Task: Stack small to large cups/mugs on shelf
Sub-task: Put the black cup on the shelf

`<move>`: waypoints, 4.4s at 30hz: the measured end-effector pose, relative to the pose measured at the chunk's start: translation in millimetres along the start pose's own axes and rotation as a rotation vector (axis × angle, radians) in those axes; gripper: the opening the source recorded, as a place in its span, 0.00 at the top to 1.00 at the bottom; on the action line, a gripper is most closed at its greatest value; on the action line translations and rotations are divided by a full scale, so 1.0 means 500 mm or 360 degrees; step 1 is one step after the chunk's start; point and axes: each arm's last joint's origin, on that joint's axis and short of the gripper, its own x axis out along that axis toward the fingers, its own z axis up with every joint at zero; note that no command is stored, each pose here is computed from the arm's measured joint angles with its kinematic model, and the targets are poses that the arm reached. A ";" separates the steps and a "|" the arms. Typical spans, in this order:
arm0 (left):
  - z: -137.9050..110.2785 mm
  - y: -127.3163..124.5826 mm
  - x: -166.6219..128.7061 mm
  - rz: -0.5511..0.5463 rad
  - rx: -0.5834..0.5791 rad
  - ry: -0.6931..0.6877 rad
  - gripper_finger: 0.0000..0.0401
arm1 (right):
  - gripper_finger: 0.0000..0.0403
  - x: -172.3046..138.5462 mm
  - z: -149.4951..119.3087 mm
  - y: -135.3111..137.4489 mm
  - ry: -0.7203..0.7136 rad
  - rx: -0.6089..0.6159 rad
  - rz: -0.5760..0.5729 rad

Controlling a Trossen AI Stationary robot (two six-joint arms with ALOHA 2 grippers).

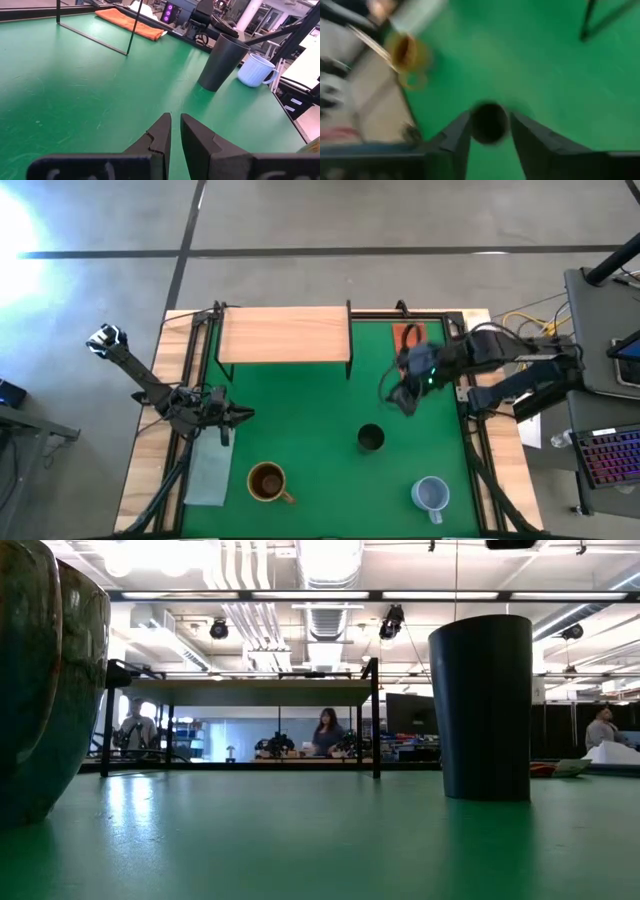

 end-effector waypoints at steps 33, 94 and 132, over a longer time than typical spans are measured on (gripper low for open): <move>0.000 0.000 0.000 0.0000 -0.0001 0.0000 0.93 | 0.58 0.377 -0.105 0.089 0.0390 -0.0081 -0.0694; 0.000 0.000 0.000 -0.0001 -0.0002 -0.0001 0.93 | 0.98 0.125 0.275 0.063 -0.0510 -0.0480 -0.0717; 0.136 -0.044 -0.029 -0.0221 -0.0687 -0.0756 0.93 | 0.98 0.145 0.404 -0.081 -0.0294 -0.0264 -0.0877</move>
